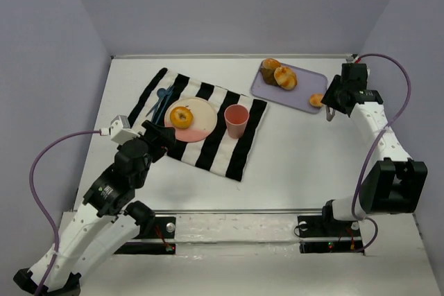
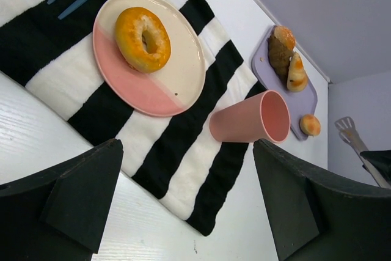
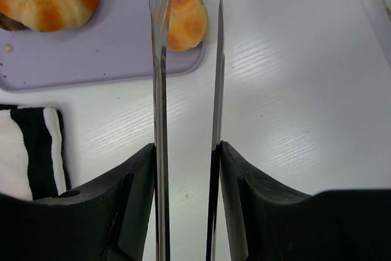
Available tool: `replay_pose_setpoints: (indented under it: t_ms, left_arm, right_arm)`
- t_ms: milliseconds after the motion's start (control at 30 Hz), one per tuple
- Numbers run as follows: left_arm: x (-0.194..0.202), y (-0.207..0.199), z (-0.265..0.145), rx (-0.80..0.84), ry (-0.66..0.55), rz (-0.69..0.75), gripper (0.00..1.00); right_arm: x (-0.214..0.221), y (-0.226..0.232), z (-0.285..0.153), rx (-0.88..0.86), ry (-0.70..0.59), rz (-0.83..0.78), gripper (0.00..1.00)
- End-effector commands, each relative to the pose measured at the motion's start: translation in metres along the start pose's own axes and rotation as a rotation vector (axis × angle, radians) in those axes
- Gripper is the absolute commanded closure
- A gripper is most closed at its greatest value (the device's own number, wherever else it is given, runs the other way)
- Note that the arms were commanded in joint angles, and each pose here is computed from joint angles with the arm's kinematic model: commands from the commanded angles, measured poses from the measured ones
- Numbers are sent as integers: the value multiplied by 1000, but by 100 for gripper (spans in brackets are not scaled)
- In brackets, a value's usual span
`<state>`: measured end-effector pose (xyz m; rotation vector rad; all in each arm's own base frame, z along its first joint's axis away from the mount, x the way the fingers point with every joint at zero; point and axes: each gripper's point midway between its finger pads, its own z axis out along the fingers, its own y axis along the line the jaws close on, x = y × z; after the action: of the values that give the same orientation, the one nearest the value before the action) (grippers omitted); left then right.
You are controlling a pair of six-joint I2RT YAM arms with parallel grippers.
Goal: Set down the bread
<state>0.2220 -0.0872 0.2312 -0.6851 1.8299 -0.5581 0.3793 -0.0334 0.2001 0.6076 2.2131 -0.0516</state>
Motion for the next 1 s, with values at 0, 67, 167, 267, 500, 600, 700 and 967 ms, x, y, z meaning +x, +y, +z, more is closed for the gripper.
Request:
replay_pose_setpoints:
  t_ms: [0,67,167,267,500,600,700,967]
  left_arm:
    - [-3,-3,4,9,-24,1,1]
    - [-3,-3,5,6,-24,3,1]
    - [-3,-3,5,6,-24,1,1]
    - [-2,-3,5,7,-21,2,1]
    - [-2,-2,5,8,-22,1,1]
    - [-1,-2,5,6,-19,3,1]
    - [-1,-2,5,3,-19,3,1]
    - [-1,-2,6,1,-17,6,1]
  right_arm:
    - [2,11,11,-57,29,-5,49]
    - [4,11,16,-55,38,-5,47]
    - [6,9,21,-55,42,-2,43]
    - [9,11,24,-67,56,-8,42]
    - [22,11,41,-69,116,-16,40]
    - [26,13,47,-72,137,-17,40]
    - [32,15,53,-82,162,-29,40]
    - [27,9,58,-38,147,-26,55]
